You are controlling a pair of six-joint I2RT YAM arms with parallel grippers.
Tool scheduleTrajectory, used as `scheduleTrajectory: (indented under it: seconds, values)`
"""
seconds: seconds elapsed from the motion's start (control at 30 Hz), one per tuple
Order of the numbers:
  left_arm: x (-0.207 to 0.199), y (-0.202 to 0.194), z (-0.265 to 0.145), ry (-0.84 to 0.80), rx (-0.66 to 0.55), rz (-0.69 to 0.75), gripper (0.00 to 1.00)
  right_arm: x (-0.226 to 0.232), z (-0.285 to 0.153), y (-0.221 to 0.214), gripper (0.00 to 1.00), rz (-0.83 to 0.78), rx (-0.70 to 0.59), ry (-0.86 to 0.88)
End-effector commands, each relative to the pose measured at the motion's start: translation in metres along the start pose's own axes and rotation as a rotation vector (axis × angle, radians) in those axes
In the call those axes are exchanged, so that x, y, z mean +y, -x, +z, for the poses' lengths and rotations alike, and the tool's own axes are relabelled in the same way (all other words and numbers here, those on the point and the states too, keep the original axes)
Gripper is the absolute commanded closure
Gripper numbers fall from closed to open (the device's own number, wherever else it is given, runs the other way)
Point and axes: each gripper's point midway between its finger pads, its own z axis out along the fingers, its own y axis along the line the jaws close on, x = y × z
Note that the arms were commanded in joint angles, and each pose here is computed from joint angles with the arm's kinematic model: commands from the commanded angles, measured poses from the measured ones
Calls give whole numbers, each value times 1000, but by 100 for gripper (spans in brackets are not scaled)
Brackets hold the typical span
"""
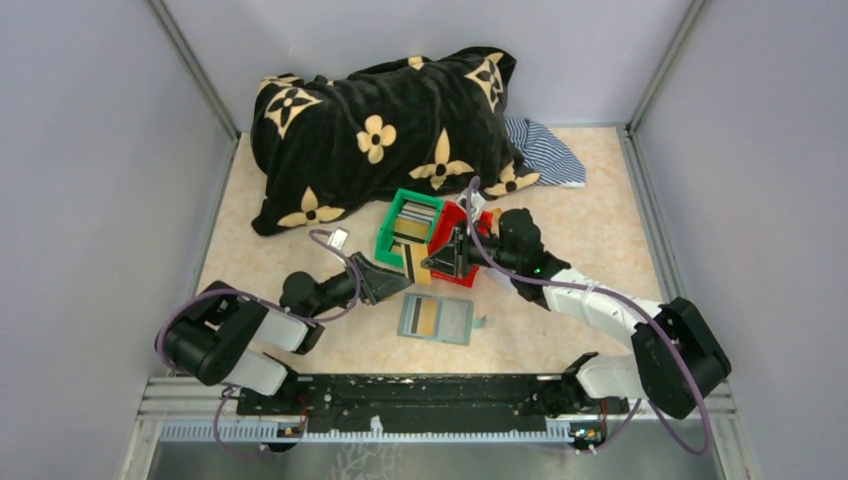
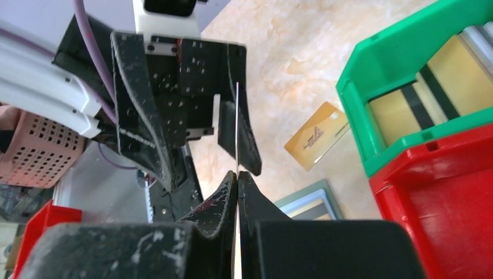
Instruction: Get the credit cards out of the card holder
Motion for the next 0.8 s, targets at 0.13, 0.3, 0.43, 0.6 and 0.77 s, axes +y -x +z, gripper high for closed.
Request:
scheduleTrajectory:
  seconds: [0.13,0.3,0.43,0.6,0.77]
  values:
    - [-9,18,-32,27,-146,181,24,-47,11,45,100,-148,105,-167]
    - [-9,20,-42,95,-136,291,24,-78,28,69,100,-287,315,-245]
    - [-3,25,-48,190,-125,336,25,-107,41,72,100,-331,481,-284]
    - [-3,27,-48,225,-90,362,24,-142,48,62,100,-359,637,-326]
    - [-1,29,-49,237,-98,368,24,-149,54,48,100,-375,707,-320]
